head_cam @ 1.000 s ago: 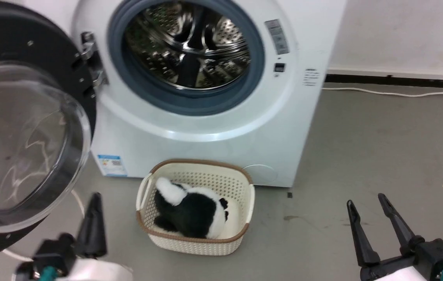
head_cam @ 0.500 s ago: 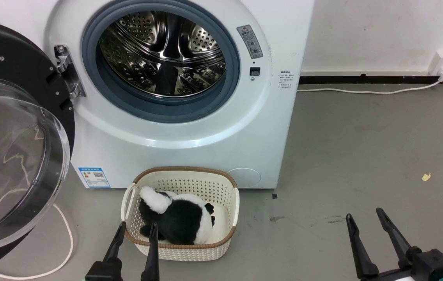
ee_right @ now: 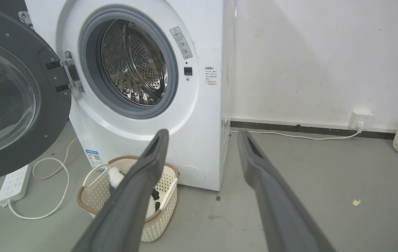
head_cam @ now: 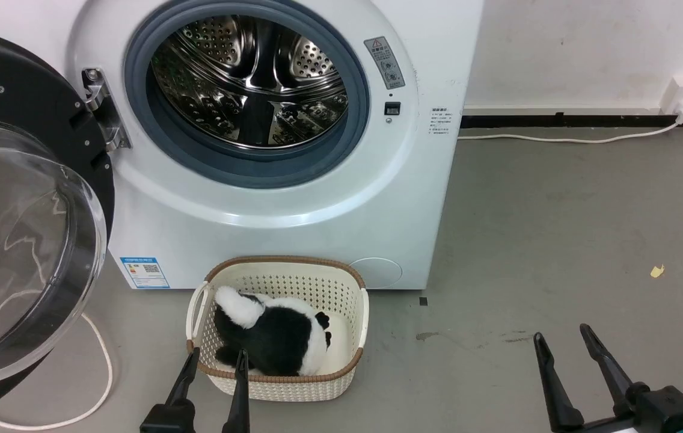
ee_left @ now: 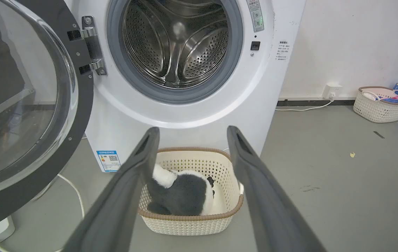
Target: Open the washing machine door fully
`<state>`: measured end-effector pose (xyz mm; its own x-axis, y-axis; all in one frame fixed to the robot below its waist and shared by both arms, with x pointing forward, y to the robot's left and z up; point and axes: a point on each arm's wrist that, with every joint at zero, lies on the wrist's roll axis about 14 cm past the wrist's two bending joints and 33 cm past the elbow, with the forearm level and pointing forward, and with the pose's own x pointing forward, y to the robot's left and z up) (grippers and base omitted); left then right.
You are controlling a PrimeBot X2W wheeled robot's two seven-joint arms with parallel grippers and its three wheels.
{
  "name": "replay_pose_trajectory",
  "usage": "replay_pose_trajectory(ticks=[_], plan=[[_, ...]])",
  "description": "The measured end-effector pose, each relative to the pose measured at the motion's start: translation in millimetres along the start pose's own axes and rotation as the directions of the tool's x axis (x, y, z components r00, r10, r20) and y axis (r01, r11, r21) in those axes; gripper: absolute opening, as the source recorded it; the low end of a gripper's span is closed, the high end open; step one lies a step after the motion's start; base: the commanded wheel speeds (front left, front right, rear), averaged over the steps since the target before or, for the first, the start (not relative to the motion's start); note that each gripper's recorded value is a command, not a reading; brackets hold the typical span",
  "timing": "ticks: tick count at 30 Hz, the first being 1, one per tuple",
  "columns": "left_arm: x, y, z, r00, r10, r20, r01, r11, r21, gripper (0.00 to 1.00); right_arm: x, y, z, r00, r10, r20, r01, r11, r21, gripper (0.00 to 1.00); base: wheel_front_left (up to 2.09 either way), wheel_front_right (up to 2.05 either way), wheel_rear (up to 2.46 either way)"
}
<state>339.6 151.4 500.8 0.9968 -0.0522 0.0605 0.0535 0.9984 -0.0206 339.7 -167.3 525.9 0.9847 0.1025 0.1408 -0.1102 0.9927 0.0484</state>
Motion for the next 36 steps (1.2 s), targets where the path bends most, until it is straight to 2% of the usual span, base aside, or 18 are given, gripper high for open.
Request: replay_pose_trajectory(ticks=[6, 7, 36], plan=[[0.2, 0.2, -0.2, 1.0, 0.002, -0.001, -0.002, 1.0, 0.0, 1.0, -0.1, 0.1, -0.8, 1.0, 0.0, -0.002, 0.0, 1.0, 0.002, 1.0, 0.0, 0.0, 0.0], [0.5, 0.6, 1.1, 1.0, 0.005, 0.003, -0.005, 1.0, -0.003, 0.0, -0.1, 0.2, -0.8, 1.0, 0.001, -0.002, -0.001, 1.0, 0.001, 0.0, 0.0, 0.0, 0.0], [2.7, 6.1, -1.5, 0.999, 0.012, -0.032, -0.012, 1.0, 0.011, 0.0, 2.0, 1.2, -7.3, 0.999, 0.006, -0.05, -0.006, 1.0, -0.011, 0.0, 0.0, 0.0, 0.0]])
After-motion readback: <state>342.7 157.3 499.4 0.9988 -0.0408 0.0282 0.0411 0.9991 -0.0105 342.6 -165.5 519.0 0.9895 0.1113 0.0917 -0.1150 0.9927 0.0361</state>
